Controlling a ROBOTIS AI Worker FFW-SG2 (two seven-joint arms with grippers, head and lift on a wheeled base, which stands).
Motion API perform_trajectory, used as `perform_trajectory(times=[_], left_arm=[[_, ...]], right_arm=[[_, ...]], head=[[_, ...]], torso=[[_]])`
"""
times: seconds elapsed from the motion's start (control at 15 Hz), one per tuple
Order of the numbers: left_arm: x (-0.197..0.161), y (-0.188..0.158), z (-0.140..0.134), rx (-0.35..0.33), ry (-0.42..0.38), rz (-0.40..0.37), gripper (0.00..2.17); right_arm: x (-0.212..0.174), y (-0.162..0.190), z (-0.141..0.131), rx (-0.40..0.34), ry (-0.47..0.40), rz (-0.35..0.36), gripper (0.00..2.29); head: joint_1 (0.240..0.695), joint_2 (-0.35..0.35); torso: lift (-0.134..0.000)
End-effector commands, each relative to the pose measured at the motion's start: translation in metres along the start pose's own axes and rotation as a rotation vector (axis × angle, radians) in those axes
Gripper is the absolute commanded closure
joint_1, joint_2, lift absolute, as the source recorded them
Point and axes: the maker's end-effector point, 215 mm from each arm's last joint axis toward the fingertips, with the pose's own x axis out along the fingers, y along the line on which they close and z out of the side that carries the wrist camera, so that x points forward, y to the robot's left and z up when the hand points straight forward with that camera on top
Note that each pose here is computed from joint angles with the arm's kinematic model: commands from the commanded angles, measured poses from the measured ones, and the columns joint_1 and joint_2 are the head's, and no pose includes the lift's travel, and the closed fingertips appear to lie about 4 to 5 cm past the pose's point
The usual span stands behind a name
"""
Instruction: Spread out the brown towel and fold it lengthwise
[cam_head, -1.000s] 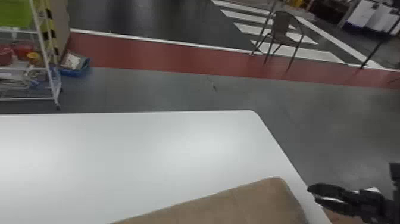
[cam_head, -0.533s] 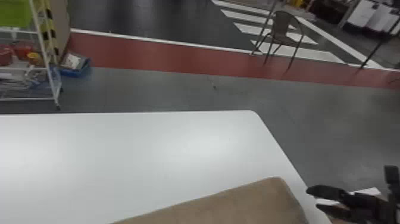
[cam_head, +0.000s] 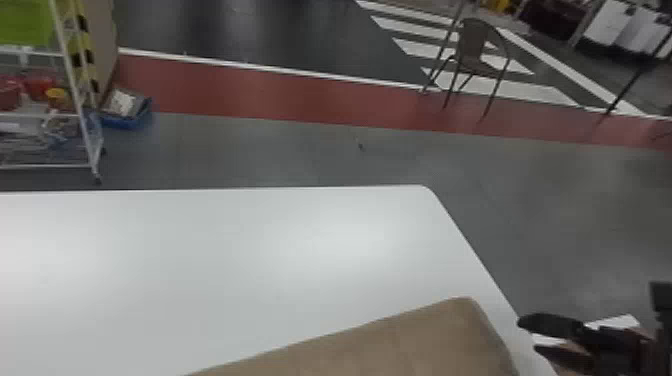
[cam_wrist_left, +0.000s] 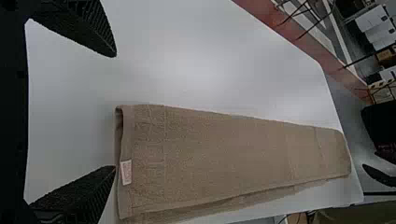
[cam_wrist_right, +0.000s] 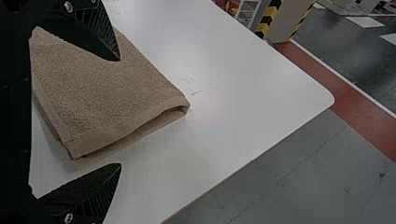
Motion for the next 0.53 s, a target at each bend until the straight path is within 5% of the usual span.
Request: perform_trajectory(times=[0.0,0.47], left_arm=[[-0.0006,0.0006,0.0009,0.008,0.001,-0.007,0.02],[-0.0014,0.0008,-0.0017,0.023,0.014,-0.011,0.03]], right_arm=[[-0.001,0.0014,0.0008,0.0,-0.003,0.005,0.08],[-0.0005,0.0023,0.0004,0.002,-0.007,0.009,0.08]], head=[[0.695,-0.35],[0.695,-0.35]], torso=[[-0.122],[-0.122]])
